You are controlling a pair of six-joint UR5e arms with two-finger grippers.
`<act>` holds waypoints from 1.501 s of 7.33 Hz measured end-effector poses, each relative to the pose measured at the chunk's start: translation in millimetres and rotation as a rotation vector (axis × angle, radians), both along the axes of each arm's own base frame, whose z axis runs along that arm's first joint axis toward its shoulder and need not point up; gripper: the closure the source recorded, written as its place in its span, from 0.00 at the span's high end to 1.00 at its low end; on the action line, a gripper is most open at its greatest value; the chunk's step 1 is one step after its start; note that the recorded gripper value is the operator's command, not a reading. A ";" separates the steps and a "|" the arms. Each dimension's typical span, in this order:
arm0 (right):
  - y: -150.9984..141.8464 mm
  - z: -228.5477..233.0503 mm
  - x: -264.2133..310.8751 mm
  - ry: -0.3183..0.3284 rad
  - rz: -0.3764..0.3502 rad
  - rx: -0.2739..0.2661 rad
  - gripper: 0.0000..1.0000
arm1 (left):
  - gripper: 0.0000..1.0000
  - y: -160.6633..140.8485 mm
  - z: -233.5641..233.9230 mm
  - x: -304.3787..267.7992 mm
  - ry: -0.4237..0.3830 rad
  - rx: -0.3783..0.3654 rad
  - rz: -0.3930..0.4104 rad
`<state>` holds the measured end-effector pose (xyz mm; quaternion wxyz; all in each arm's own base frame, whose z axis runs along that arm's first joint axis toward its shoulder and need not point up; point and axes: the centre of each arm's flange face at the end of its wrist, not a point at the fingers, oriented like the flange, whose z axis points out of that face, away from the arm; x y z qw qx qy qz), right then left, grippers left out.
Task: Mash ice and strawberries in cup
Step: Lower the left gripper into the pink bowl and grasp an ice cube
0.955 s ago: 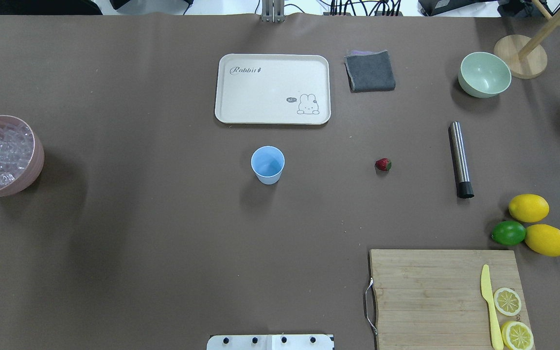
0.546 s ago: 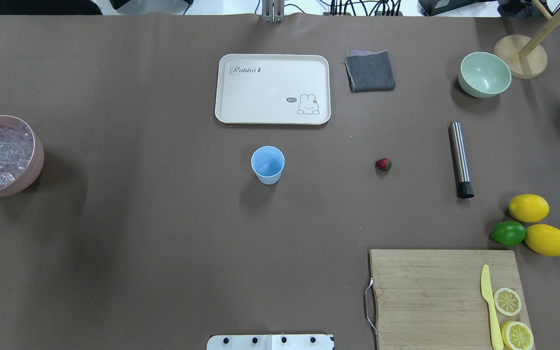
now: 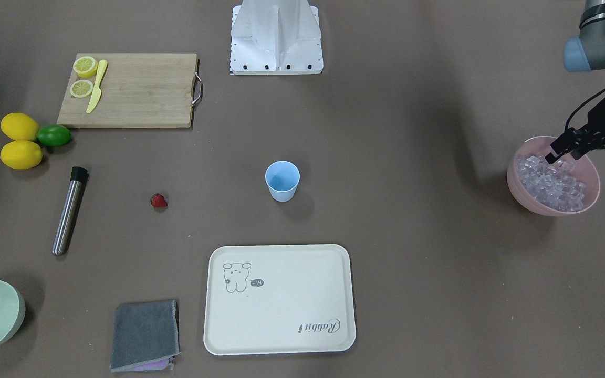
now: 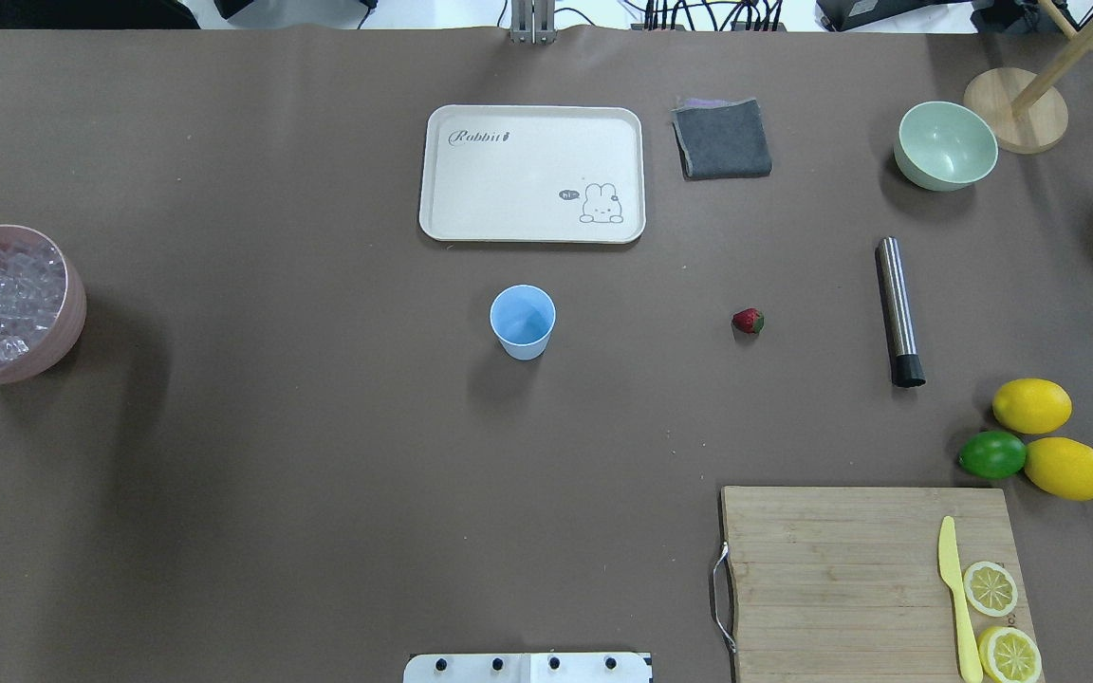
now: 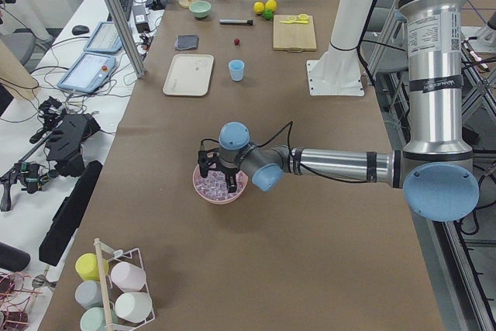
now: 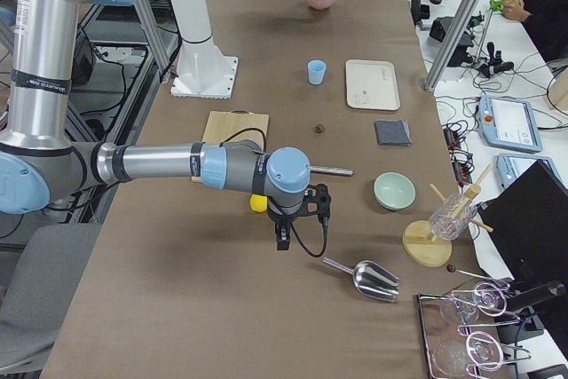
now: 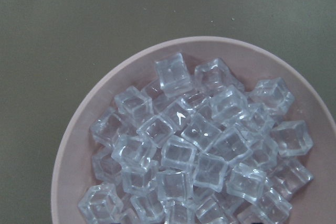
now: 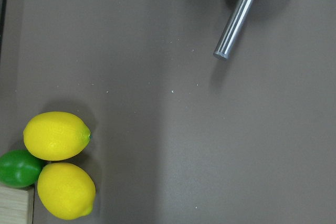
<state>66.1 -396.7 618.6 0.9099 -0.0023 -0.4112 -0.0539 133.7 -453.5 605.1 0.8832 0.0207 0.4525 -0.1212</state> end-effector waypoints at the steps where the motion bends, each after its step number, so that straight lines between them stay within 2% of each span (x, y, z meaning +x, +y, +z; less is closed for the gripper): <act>1: 0.1 0.0 0.1 0.000 0.001 -0.001 1.00 | 0.71 2.0 1.2 6.5 0.003 -0.004 0.007; 5: 0.5 1.3 0.0 -0.001 0.001 -0.004 1.00 | 0.59 9.3 -1.0 31.3 0.014 -0.013 0.022; 9: 4.7 3.8 0.0 -0.006 0.003 -0.013 1.00 | 0.54 9.0 -2.0 36.8 0.016 -0.011 0.030; 10: 6.2 5.0 -0.1 -0.008 0.003 -0.016 1.00 | 0.45 7.4 -1.9 38.2 0.015 -0.010 0.030; 11: 7.1 5.8 -0.2 -0.009 0.003 -0.018 1.00 | 0.11 5.8 -1.3 39.3 0.013 -0.009 0.029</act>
